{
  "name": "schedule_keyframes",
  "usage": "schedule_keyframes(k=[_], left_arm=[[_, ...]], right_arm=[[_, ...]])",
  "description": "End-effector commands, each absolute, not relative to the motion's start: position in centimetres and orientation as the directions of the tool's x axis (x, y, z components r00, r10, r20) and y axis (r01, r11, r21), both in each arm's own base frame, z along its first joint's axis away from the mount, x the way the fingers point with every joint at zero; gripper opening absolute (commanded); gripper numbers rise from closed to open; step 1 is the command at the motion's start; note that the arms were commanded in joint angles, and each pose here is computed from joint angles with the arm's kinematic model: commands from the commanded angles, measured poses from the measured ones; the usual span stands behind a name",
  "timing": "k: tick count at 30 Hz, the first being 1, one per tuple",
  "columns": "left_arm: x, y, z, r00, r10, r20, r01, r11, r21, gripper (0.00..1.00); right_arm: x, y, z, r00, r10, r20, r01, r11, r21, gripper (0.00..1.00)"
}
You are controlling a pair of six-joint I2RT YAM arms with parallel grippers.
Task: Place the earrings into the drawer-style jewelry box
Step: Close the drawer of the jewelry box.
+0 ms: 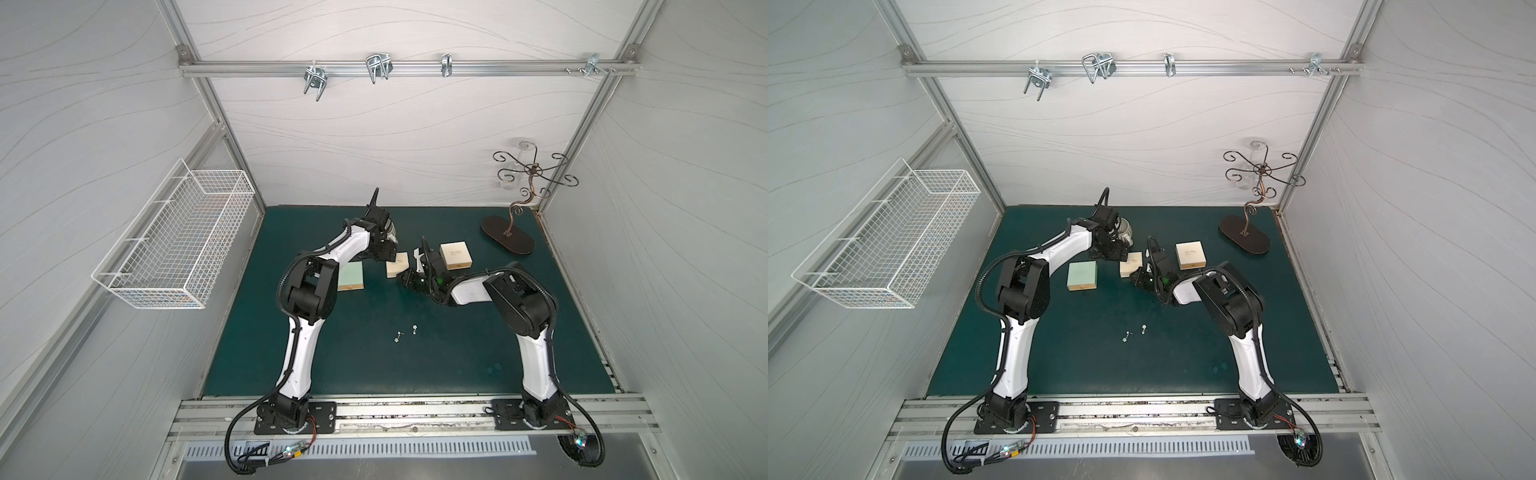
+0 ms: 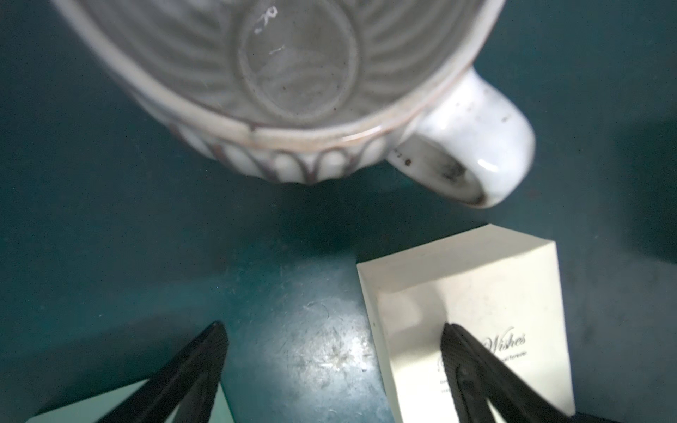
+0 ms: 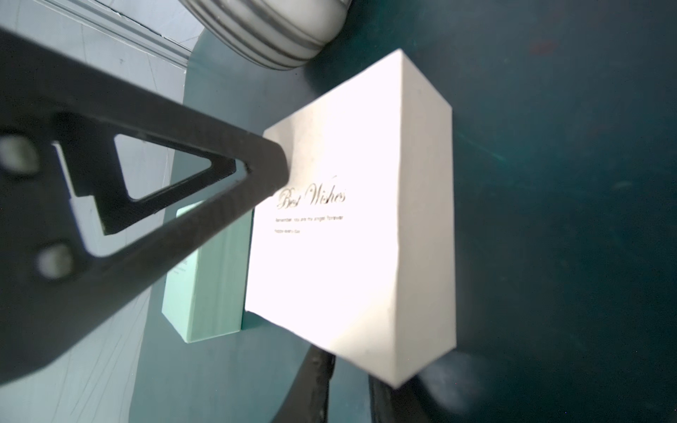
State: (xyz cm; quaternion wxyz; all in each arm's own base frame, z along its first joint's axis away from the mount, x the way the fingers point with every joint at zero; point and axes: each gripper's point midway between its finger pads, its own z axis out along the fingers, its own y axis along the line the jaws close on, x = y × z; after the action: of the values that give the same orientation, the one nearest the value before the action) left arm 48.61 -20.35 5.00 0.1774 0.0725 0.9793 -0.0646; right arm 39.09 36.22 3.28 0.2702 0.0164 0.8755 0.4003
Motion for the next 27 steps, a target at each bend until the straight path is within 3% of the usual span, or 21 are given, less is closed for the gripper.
schedule_keyframes(k=[1,17,27], left_arm=[[48.0,-20.8,3.9,-0.936,0.151,-0.317,0.188,0.978,-0.088,0.94],[48.8,-21.4,10.7,-0.89,0.136,-0.435,0.213,0.968,-0.133,0.96],[45.1,-17.9,16.3,-0.859,0.019,-0.511,0.171,0.952,-0.252,0.98]], right_arm=[[39.5,36.0,2.7,-0.857,0.262,-0.443,-0.161,0.681,0.715,0.22],[37.3,35.1,6.2,-0.85,0.187,-0.493,-0.254,0.674,0.694,0.25],[33.0,35.9,9.0,-0.872,0.022,-0.49,-0.355,0.659,0.662,0.29]])
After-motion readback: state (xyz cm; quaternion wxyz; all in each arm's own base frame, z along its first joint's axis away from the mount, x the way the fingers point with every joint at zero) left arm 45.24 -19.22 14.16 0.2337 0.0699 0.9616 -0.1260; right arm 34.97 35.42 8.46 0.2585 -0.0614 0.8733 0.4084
